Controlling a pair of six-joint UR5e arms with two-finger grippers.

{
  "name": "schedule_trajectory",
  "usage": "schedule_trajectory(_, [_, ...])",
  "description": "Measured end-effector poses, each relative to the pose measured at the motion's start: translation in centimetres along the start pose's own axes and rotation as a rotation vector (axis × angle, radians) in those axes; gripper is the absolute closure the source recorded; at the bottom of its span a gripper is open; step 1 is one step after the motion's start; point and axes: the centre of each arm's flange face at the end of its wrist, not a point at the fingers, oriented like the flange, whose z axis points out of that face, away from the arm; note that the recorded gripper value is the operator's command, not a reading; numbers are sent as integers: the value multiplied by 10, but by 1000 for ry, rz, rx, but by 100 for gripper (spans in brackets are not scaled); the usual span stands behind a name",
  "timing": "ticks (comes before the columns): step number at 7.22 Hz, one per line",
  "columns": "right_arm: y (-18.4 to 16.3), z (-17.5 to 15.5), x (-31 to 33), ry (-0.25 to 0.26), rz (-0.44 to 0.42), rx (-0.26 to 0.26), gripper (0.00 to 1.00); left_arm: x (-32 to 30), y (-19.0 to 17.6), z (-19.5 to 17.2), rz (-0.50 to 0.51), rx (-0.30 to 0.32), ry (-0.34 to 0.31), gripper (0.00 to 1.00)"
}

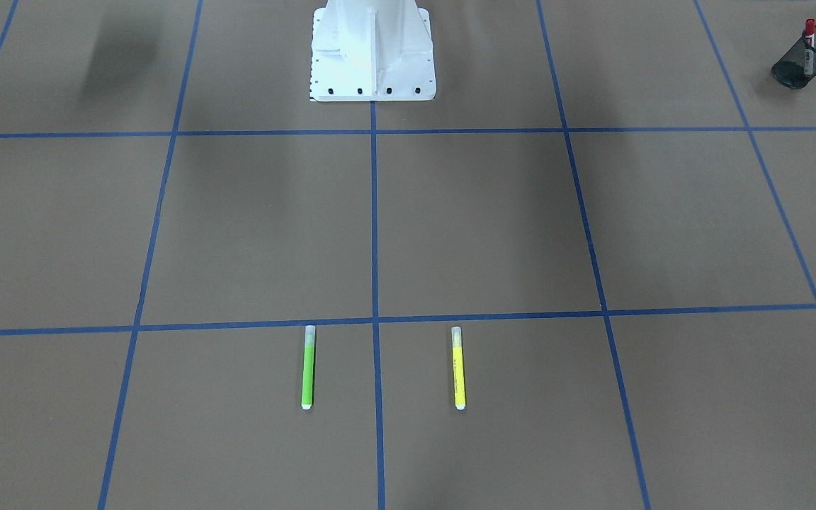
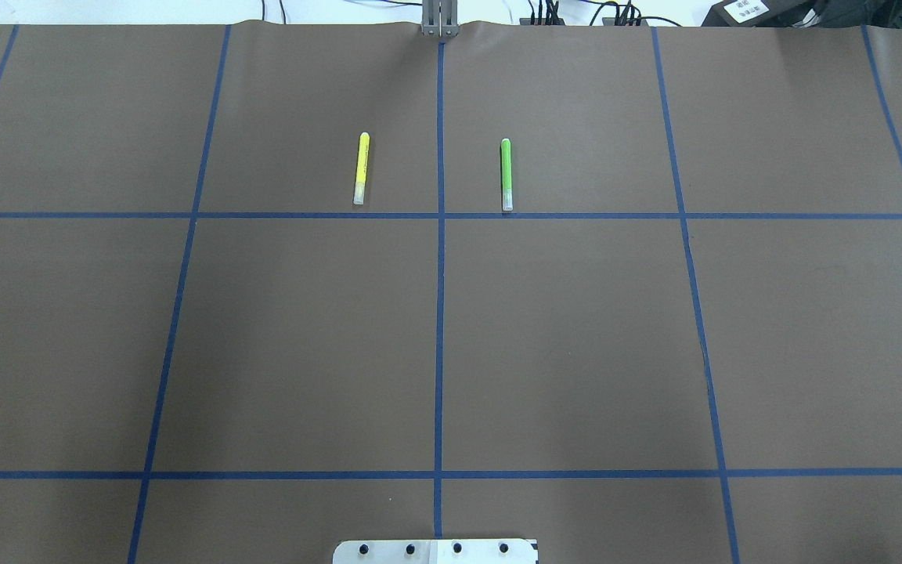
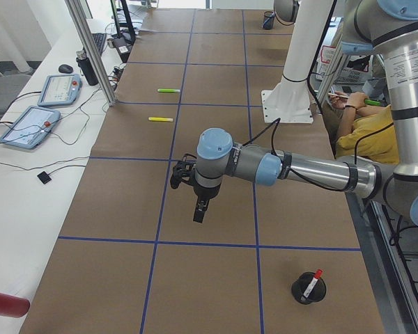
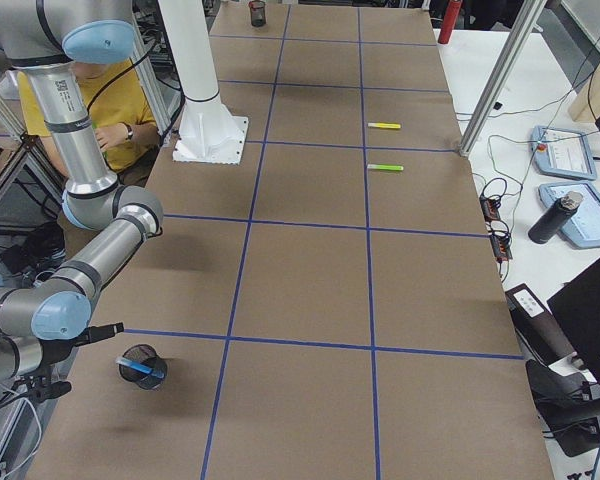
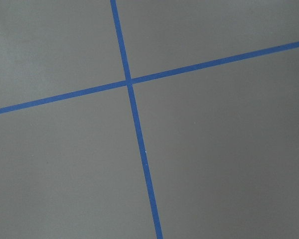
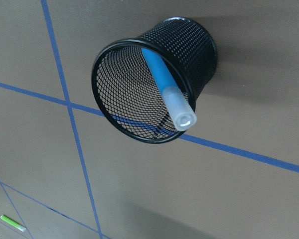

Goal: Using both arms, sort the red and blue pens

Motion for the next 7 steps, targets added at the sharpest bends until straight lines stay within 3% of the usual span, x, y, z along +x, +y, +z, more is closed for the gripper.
schedule_trajectory(5, [-41, -36, -55, 154, -243, 189, 0, -3, 5, 4, -8, -12, 1, 0])
schedule_trajectory(7, [-59, -43, -97, 204, -364, 235, 0, -3, 6, 5, -11, -15, 1, 0])
